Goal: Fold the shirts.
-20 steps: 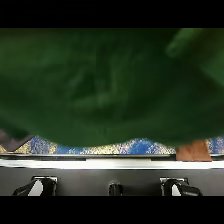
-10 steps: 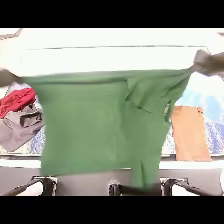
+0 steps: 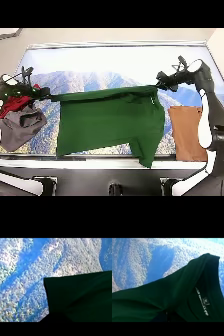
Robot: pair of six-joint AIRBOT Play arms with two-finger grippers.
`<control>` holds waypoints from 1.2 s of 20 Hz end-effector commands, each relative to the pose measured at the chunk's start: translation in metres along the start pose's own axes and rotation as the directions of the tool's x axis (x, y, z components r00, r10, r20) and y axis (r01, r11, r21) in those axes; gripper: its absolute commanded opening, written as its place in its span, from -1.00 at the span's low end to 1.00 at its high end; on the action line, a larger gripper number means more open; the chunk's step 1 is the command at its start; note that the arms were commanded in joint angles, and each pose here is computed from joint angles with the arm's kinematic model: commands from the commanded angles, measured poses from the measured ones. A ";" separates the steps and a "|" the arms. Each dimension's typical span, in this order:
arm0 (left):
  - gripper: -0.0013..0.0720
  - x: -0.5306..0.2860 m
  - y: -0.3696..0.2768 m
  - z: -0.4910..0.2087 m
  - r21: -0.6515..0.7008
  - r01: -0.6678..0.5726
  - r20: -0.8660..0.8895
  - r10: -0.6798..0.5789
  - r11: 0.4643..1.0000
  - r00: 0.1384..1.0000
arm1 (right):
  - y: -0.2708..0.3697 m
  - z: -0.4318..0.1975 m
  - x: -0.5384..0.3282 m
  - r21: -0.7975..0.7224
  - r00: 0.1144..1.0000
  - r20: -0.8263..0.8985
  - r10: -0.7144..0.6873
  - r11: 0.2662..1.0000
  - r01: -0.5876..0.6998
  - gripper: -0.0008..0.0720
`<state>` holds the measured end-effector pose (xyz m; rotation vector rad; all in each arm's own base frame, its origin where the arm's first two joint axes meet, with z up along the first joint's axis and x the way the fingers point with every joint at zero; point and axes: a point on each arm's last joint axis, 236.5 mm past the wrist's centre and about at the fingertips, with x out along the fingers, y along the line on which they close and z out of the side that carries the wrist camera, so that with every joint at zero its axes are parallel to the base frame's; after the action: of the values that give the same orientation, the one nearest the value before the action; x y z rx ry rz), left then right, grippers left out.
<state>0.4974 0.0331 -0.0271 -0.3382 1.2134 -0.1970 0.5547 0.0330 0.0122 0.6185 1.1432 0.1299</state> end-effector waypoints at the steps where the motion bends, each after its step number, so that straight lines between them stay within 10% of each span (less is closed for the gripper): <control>1: -0.89 0.013 -0.002 -0.017 -0.008 0.033 -0.095 -0.034 0.999 0.995 | -0.017 -0.003 0.004 -0.062 0.999 -0.023 -0.040 0.997 0.039 -0.88; 8: -0.89 0.001 -0.029 -0.152 -0.122 0.106 -0.587 -0.158 0.987 0.794 | -0.100 -0.074 -0.017 -0.152 0.869 -0.328 -0.371 0.928 0.339 -0.88; 17: -0.88 0.016 -0.007 -0.173 -0.112 0.038 -0.624 -0.100 0.993 0.775 | -0.108 -0.106 -0.008 -0.069 0.810 -0.466 -0.355 0.928 0.367 -0.88; 18: -0.77 0.017 -0.007 -0.173 -0.113 0.038 -0.625 -0.101 0.993 0.774 | -0.105 -0.105 -0.006 -0.053 0.817 -0.465 -0.340 0.932 0.358 -0.81; 20: 0.26 0.015 -0.007 -0.172 -0.113 0.038 -0.622 -0.101 0.993 0.777 | -0.096 -0.106 -0.010 -0.040 0.826 -0.465 -0.318 0.940 0.339 -0.03; 22: 0.29 0.008 -0.006 -0.167 -0.098 0.044 -0.601 -0.095 0.994 0.794 | -0.089 -0.107 -0.031 -0.085 0.821 -0.467 -0.329 0.941 0.328 0.41; 24: 0.30 -0.002 -0.004 -0.158 -0.097 0.034 -0.543 -0.082 0.995 0.836 | -0.091 -0.110 -0.064 -0.138 0.796 -0.462 -0.391 0.919 0.370 0.41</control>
<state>0.3436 0.0006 -0.0813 -0.4128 1.8467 -0.3285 0.4297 -0.0155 -0.0376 0.3710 1.7028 -0.0396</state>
